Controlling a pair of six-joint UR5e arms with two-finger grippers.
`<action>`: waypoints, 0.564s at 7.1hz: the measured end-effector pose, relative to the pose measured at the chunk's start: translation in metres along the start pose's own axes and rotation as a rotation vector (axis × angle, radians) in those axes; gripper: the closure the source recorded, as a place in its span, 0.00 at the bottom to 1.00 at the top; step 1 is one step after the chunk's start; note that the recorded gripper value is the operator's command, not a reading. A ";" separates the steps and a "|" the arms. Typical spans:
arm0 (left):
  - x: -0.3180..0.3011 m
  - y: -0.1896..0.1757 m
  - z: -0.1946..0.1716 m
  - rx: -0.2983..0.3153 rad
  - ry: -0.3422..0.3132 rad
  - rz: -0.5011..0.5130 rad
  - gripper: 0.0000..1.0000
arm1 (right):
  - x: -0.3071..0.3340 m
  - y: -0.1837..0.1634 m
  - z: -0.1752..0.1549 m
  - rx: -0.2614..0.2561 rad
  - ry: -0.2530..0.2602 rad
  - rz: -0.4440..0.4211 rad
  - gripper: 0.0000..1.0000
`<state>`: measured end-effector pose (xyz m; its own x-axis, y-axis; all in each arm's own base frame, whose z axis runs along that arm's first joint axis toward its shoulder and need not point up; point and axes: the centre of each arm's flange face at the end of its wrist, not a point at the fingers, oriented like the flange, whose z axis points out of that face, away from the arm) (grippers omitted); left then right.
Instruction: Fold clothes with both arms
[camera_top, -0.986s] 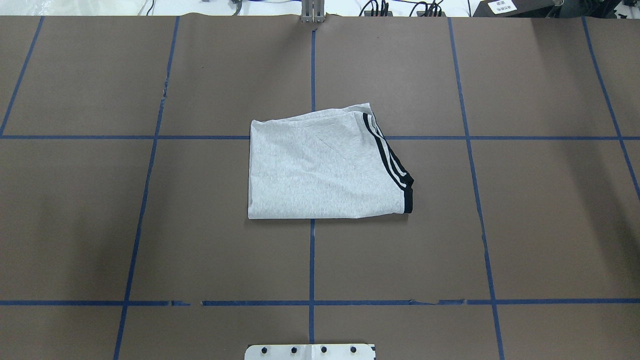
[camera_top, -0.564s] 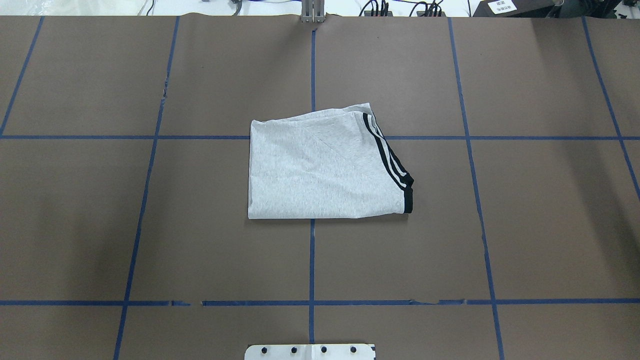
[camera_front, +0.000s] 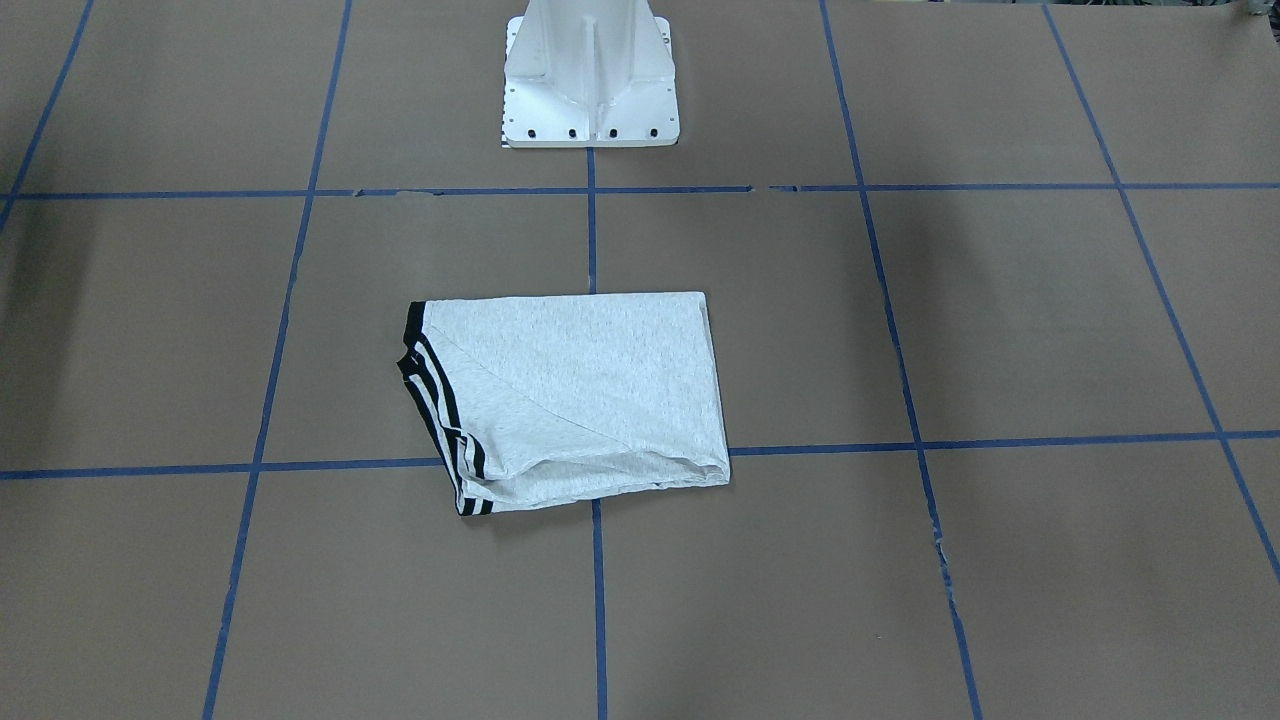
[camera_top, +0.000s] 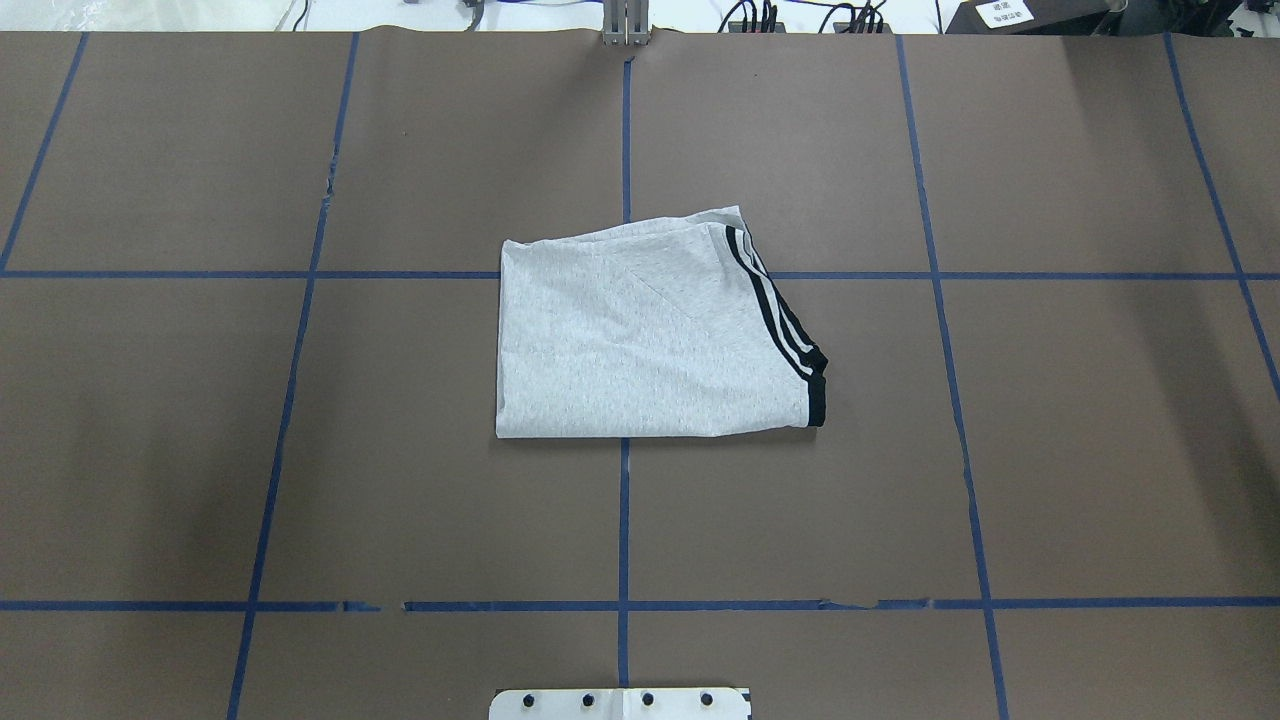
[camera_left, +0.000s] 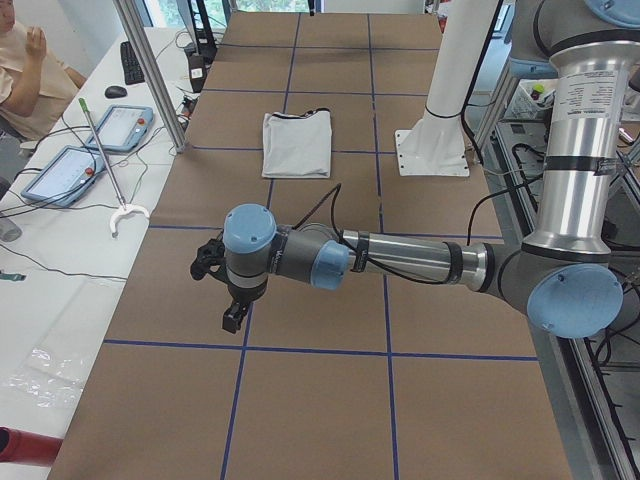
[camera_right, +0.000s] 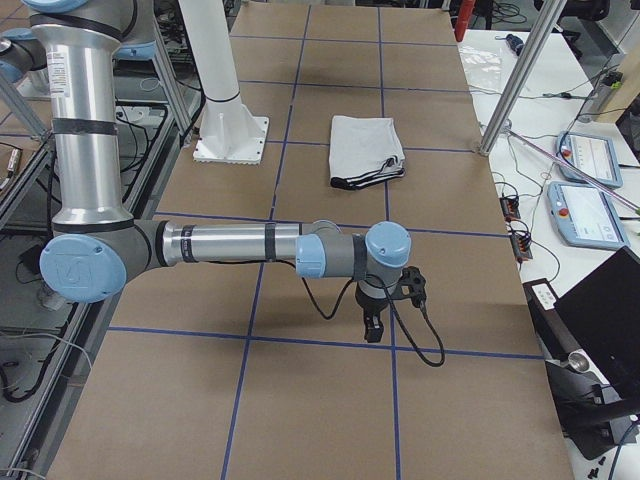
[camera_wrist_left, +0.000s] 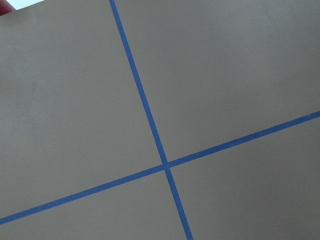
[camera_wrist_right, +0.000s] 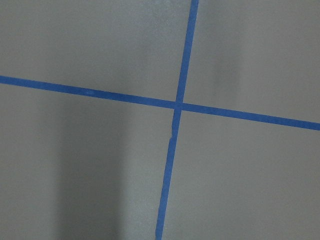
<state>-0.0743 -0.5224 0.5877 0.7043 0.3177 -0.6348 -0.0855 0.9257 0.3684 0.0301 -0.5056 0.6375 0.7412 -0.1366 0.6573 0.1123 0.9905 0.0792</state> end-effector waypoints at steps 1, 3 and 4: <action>0.000 0.001 0.002 -0.004 0.002 -0.001 0.00 | 0.000 0.000 0.001 -0.001 0.000 0.001 0.00; 0.001 0.001 0.010 -0.018 0.008 0.002 0.00 | 0.001 0.001 0.002 -0.004 0.000 0.002 0.00; 0.004 0.001 0.014 -0.025 0.011 0.006 0.00 | 0.001 0.001 0.002 -0.005 0.000 0.002 0.00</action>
<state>-0.0617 -0.5236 0.5954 0.6961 0.3254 -0.6399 -0.1078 0.9286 0.3550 0.0296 -0.5048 0.6401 0.7412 -0.1343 0.6577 0.1136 0.9908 0.0742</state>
